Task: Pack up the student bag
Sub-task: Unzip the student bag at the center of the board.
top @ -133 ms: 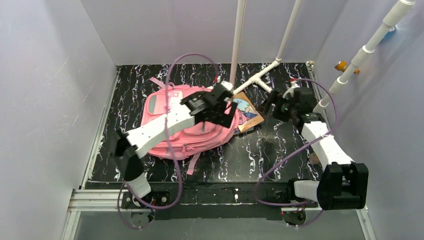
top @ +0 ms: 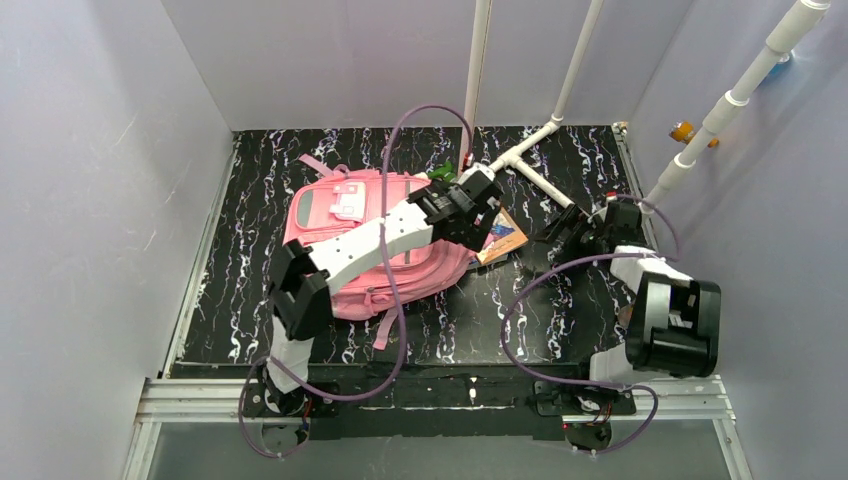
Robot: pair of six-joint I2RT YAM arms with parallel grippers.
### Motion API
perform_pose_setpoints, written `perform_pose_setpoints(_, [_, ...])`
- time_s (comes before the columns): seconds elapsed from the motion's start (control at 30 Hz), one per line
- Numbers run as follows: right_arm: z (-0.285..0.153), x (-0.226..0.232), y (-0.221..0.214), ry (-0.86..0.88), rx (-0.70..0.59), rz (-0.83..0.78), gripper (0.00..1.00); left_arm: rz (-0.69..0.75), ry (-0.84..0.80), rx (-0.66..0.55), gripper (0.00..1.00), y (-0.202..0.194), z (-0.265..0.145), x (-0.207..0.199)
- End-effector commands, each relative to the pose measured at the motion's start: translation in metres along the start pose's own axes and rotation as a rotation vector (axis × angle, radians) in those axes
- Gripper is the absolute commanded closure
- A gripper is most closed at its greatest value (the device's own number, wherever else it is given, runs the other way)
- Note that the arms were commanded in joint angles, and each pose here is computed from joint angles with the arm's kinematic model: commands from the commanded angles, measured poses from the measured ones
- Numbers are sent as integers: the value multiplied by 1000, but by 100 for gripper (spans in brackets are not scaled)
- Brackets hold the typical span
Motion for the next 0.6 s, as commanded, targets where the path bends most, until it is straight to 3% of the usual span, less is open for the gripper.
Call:
perform_pose_setpoints(0.0, [11, 16, 3, 189, -6, 22, 2, 75, 185, -25, 2, 3, 7, 11])
perform_pose_setpoints(0.07, [13, 15, 5, 182, -15, 15, 2, 88, 202, -23, 2, 3, 12, 11])
perform_pose_setpoints(0.23, [21, 10, 4, 186, -11, 3, 5, 93, 251, -28, 16, -7, 14, 22])
perform_pose_setpoints(0.37, [29, 9, -3, 212, 23, 5, 9, 109, 264, -12, 42, -12, 16, 32])
perform_pose_setpoints(0.57, [39, 16, -9, 224, 42, -13, 11, 106, 209, 0, 68, -11, 7, 38])
Point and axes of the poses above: each gripper's point midway between its finger pads, its own z axis out along the fingers, its own x axis along the line the jaws close on, y = z × x, the point moved 6 cm from there along -z, back along the fingers, and after that the axes turned 7 degrees about -z, right-handed, at the moved point
